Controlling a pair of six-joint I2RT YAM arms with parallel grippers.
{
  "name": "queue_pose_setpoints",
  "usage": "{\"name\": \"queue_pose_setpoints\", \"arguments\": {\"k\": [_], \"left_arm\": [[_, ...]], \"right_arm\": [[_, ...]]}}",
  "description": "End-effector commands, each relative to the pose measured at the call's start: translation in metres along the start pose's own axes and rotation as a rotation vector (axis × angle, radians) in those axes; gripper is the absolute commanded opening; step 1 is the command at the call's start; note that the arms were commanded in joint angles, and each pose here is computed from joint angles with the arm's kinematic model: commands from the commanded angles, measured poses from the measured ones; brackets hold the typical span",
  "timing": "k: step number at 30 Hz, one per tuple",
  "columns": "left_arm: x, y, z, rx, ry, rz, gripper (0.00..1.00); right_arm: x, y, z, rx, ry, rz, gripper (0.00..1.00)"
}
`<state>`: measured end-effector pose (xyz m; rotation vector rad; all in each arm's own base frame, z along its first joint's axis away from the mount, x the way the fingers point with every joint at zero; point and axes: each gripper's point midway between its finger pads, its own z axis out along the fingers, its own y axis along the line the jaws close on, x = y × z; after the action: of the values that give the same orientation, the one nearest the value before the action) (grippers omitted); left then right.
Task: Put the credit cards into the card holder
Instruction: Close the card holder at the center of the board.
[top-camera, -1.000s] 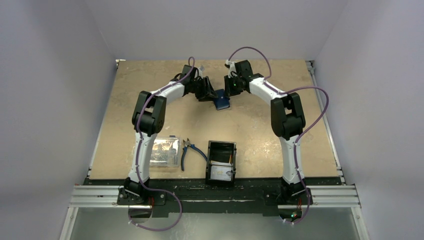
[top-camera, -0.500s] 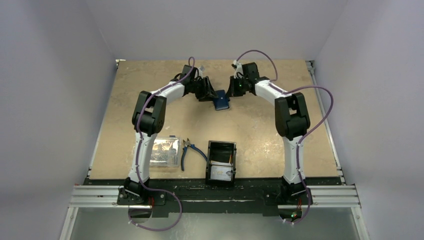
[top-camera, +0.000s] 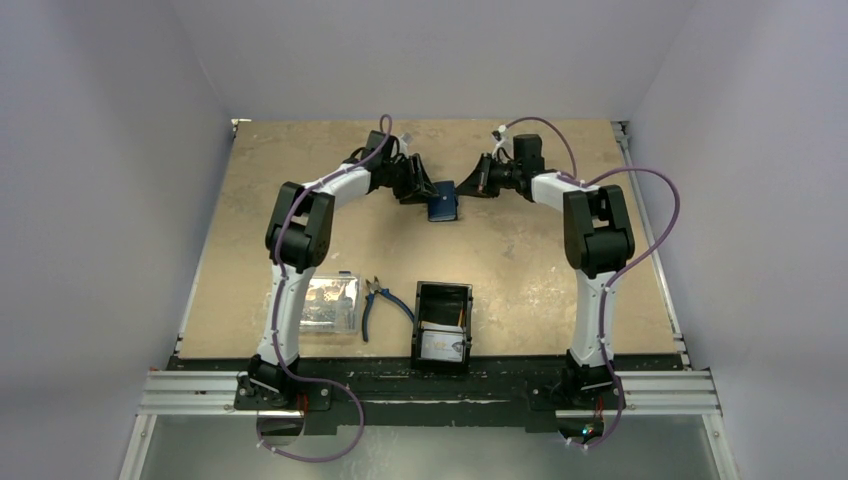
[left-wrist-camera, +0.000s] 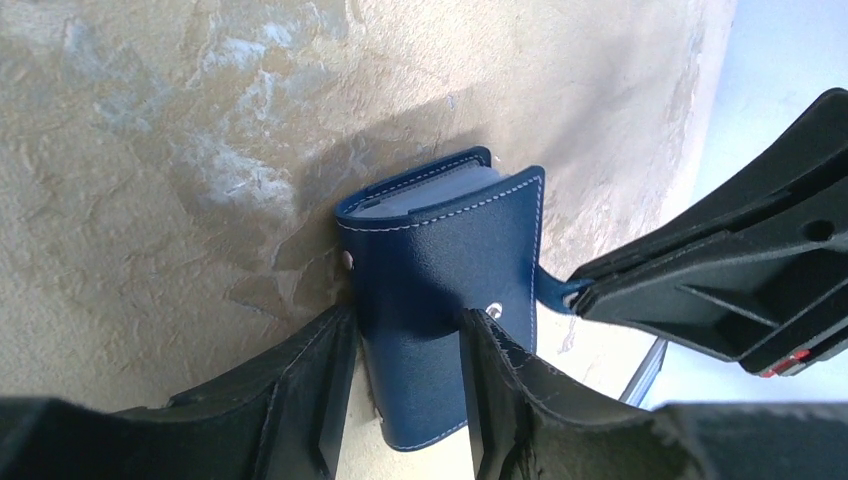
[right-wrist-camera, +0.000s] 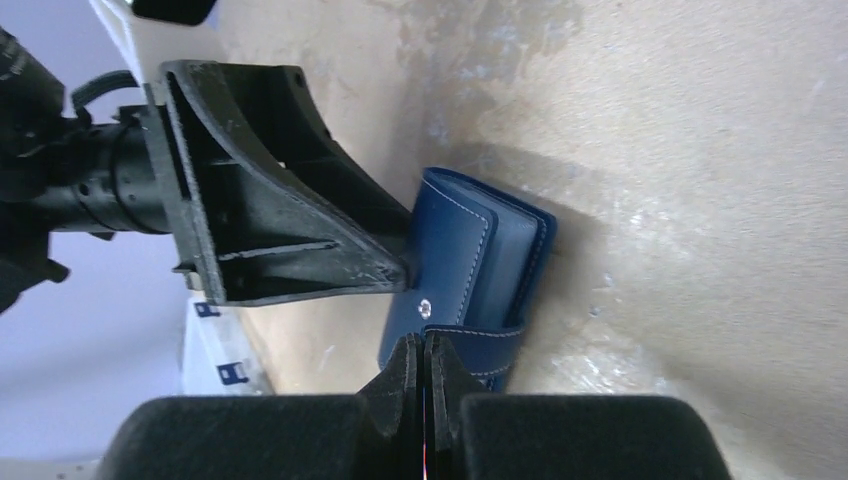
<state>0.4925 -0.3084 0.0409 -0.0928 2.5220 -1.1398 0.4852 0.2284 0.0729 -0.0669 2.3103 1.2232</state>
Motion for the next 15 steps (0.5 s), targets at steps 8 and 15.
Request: {"name": "queue_pose_setpoints", "arguments": {"k": [8, 15], "left_arm": [[0.018, -0.007, 0.014, 0.010, 0.036, 0.030, 0.42], [0.017, -0.013, 0.013, 0.025, 0.033, 0.027, 0.42]], "right_arm": [[-0.010, 0.029, 0.001, -0.108, -0.038, 0.067, 0.00], [-0.005, 0.014, 0.011, 0.030, 0.002, -0.001, 0.00]]}}
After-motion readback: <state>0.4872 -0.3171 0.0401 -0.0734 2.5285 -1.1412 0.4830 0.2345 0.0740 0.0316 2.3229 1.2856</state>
